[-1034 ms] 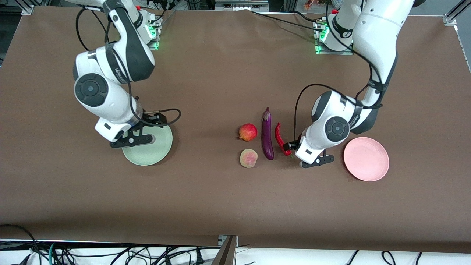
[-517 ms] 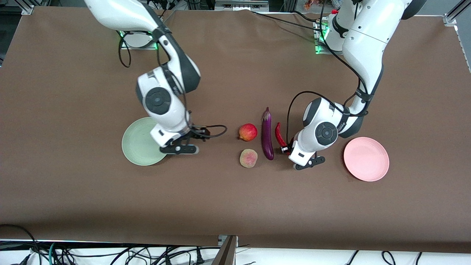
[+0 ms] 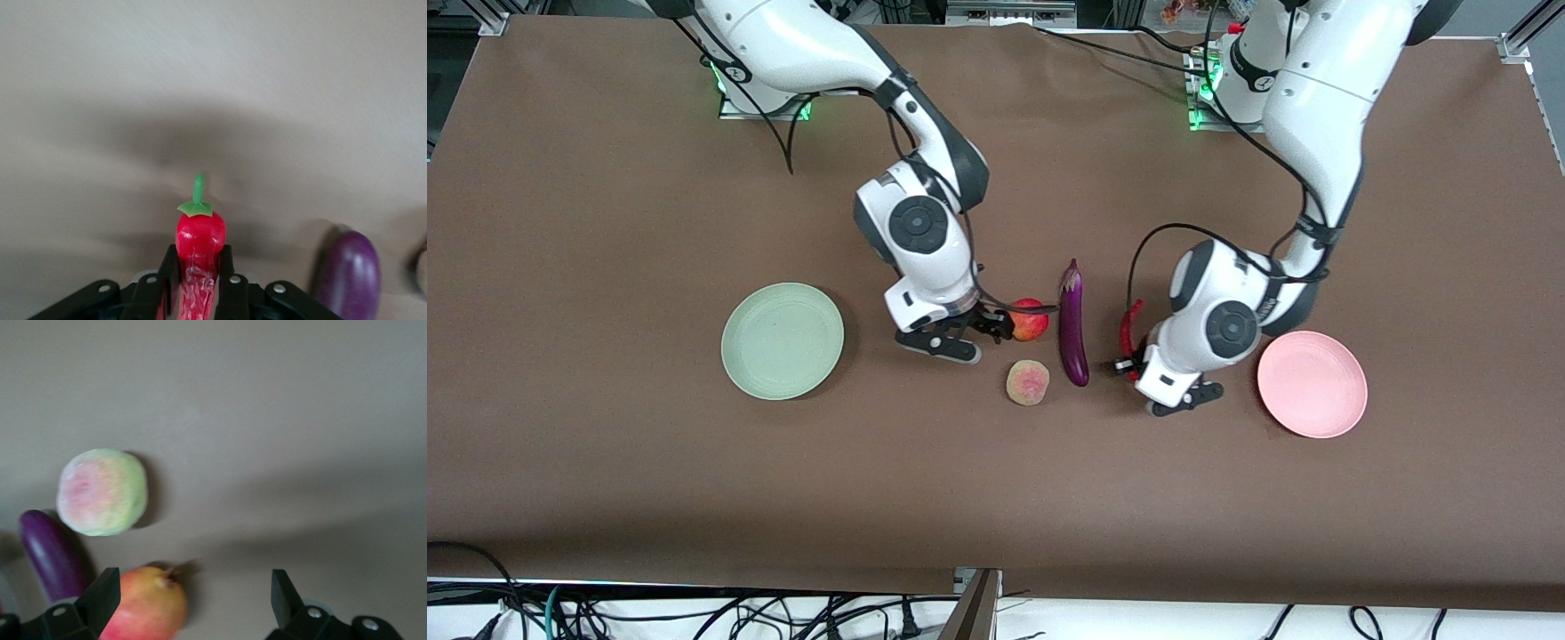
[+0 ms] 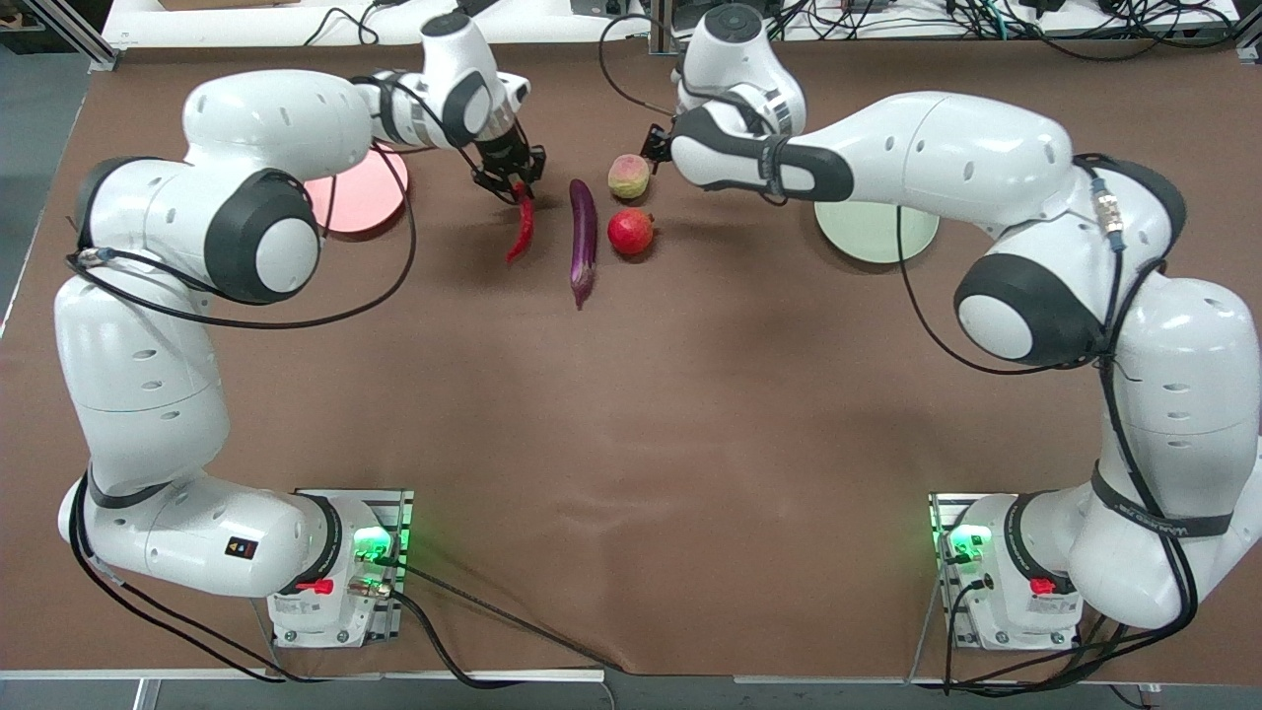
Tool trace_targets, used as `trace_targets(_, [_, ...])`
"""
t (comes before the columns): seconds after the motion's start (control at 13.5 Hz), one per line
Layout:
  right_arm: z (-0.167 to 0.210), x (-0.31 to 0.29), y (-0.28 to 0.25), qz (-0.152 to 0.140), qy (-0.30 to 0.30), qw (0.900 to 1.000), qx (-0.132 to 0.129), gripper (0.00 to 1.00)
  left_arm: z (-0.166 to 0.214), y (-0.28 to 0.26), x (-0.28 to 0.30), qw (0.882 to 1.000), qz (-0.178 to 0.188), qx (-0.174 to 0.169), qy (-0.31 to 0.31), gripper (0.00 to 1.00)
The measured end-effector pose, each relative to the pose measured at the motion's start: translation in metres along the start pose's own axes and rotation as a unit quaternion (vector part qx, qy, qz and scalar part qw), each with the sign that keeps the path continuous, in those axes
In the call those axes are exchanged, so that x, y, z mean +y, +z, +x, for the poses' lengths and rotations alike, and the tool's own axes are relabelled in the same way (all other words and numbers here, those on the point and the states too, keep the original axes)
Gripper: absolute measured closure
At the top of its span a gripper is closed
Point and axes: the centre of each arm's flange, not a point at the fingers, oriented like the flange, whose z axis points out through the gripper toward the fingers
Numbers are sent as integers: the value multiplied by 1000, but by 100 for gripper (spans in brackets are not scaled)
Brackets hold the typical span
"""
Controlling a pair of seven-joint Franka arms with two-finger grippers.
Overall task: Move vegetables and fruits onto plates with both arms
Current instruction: 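Grasp the chili with the left gripper while the right gripper reaches the pomegranate, then release the chili on the pink plate while the right gripper grasps the pomegranate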
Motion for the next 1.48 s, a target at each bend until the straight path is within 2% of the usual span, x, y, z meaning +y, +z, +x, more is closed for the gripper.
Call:
trace_targets(0.3, [-37, -25, 26, 23, 54, 998, 6, 0, 59, -64, -106, 998, 4, -15, 57, 74])
trace_targets(0.44, [-51, -32, 35, 25, 66, 998, 5, 0, 81, -83, -149, 994, 35, -1, 100, 74])
trace_targets(0.59, [-62, -36, 45, 25, 71, 997, 4, 0, 92, -87, -180, 989, 58, 0, 139, 74])
trace_targets(0.81, [-71, -37, 59, 25, 69, 997, 3, 0, 101, -70, -208, 983, 59, -17, 172, 74])
trace_targets(0.89, [-71, -37, 62, 25, 69, 997, 3, 0, 101, -63, -210, 982, 59, -22, 176, 69])
trace_targets(1.11, [-71, -35, 67, 23, 68, 997, 4, 3, 101, -62, -204, 982, 58, -21, 181, 40])
trace_targets(1.26, [-69, -36, 65, 24, 65, 998, 9, 18, 100, -65, -196, 981, 55, -18, 186, 18])
trace_targets(1.4, [-68, -36, 66, 23, 62, 998, 10, 18, 95, -63, -182, 979, 51, -21, 197, 0])
trace_targets(1.48, [-66, -36, 65, 23, 62, 998, 11, 18, 91, -62, -171, 978, 48, -25, 203, 0])
